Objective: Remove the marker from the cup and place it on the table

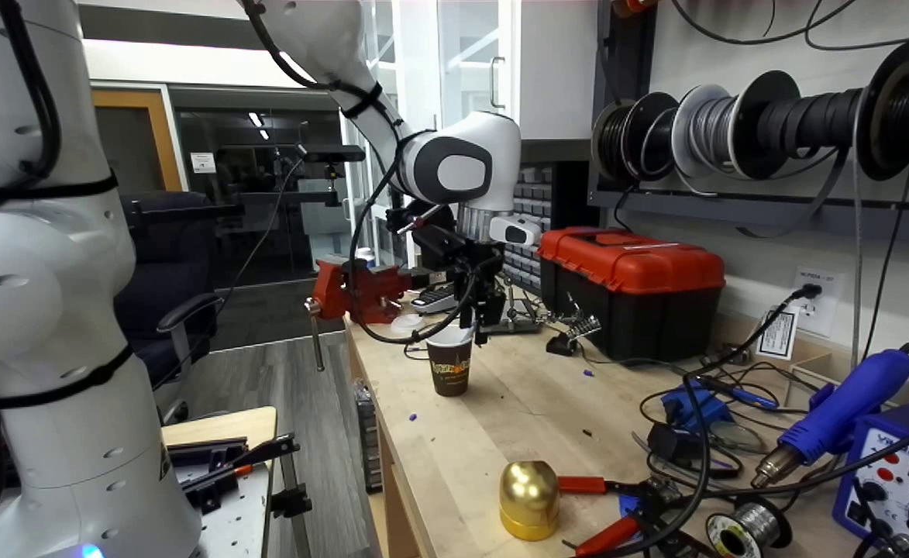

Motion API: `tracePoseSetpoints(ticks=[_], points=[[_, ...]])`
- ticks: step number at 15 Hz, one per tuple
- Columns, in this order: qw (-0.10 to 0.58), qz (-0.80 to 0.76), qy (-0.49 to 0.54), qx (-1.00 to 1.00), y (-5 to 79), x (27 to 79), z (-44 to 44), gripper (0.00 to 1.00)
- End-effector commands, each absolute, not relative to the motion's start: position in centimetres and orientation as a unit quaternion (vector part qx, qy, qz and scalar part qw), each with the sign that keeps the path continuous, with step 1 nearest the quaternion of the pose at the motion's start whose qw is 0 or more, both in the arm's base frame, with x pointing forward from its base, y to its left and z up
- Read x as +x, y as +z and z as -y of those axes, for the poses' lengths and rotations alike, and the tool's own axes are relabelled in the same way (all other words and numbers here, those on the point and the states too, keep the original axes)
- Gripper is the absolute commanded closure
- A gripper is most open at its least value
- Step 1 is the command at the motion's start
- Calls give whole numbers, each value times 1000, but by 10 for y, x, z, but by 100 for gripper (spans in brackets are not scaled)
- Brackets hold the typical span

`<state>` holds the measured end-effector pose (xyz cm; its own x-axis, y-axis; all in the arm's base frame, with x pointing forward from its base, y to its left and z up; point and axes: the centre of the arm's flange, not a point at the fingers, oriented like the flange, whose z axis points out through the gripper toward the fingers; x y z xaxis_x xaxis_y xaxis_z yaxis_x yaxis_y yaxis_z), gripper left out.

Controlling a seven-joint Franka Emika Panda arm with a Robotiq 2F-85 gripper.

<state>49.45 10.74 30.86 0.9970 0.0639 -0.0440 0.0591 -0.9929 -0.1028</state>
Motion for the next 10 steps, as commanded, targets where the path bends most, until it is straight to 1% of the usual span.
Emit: tracePoseSetpoints(ticks=[1, 6, 8, 10], points=[[63, 34, 12, -997, 315, 493, -108, 67], [64, 32, 11, -997, 321, 491, -110, 98], [64, 36, 3, -997, 330, 491, -112, 100], [61, 40, -5, -997, 340, 487, -117, 97]])
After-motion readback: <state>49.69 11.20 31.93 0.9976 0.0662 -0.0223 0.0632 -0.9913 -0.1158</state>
